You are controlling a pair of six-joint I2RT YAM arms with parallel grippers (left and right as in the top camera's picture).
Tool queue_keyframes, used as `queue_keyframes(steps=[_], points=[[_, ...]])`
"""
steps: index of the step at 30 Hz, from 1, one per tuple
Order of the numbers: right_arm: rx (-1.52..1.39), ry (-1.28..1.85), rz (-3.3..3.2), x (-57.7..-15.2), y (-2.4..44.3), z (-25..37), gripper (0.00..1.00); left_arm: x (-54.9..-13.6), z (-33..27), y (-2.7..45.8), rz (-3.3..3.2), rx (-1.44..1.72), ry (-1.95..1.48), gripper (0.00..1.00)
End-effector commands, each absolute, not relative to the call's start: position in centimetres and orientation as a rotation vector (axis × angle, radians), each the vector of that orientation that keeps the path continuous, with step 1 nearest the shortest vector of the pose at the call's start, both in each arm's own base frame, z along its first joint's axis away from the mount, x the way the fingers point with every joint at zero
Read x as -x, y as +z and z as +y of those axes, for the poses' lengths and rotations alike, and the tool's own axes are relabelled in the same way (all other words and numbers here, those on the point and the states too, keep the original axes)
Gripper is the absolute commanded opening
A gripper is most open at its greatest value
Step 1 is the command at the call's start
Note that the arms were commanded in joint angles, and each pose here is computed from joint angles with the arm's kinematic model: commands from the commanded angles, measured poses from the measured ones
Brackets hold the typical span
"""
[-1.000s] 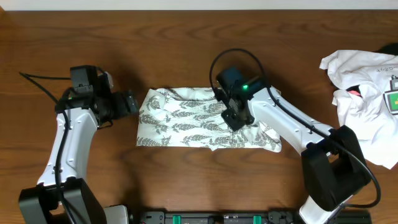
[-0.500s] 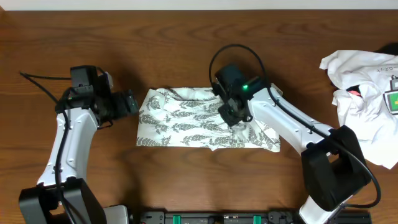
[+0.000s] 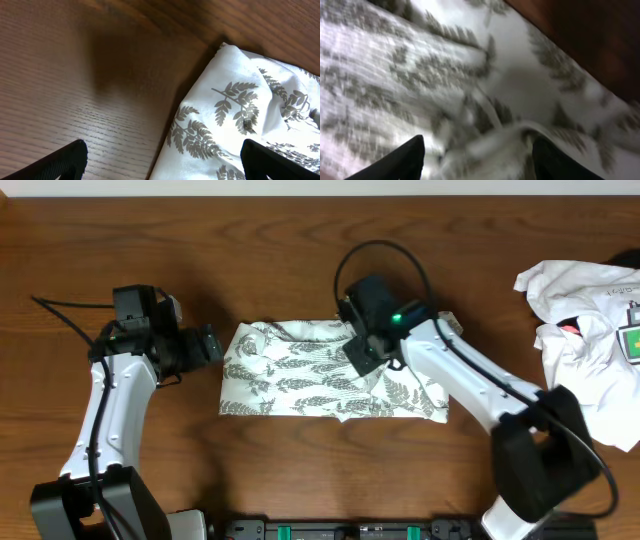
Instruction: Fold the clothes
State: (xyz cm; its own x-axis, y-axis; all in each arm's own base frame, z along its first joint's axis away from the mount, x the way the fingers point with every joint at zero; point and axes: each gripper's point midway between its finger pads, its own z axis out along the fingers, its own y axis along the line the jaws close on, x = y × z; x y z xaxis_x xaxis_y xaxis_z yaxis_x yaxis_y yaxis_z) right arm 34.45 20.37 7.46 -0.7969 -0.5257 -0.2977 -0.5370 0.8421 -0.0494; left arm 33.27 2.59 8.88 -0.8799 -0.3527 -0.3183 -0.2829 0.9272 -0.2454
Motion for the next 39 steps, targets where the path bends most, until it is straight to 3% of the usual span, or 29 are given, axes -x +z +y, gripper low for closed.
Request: queue_keyframes(steps=[1, 4, 7, 14, 28, 31, 33, 39], points=[[0.682, 0.059, 2.576, -36.3, 14.4, 18.9, 0.71, -33.1, 2.9, 8.8, 2.728, 0.479, -0.254, 0.98], [0.662, 0.076, 2.534, -35.7, 17.0, 18.1, 0.79, -33.1, 2.9, 8.8, 2.728, 0.479, -0.255, 0.98], [0.7, 0.079, 2.541, -34.3, 18.0, 17.3, 0.79, -33.1, 2.9, 8.8, 2.728, 0.479, -0.254, 0.98], [0.707, 0.062, 2.669, -32.5, 15.8, 15.6, 0.79, -33.1, 2.9, 8.8, 2.728, 0.479, -0.255, 0.98], [0.781, 0.179, 2.722, -32.1, 12.9, 17.9, 0.79, -33.1, 2.9, 8.8, 2.728, 0.48, -0.255, 0.98], [0.675, 0.082, 2.729, -33.1, 12.5, 17.5, 0.85, -33.1, 2.9, 8.8, 2.727, 0.48, -0.255, 0.98], [0.61, -0.004, 2.73, -33.6, 12.4, 16.8, 0.99, -33.1, 2.9, 8.8, 2.728, 0.48, -0.255, 0.98], [1.181, 0.07, 2.47, -32.4, 13.5, 22.2, 0.99, -33.1, 2.9, 8.8, 2.728, 0.48, -0.255, 0.98]])
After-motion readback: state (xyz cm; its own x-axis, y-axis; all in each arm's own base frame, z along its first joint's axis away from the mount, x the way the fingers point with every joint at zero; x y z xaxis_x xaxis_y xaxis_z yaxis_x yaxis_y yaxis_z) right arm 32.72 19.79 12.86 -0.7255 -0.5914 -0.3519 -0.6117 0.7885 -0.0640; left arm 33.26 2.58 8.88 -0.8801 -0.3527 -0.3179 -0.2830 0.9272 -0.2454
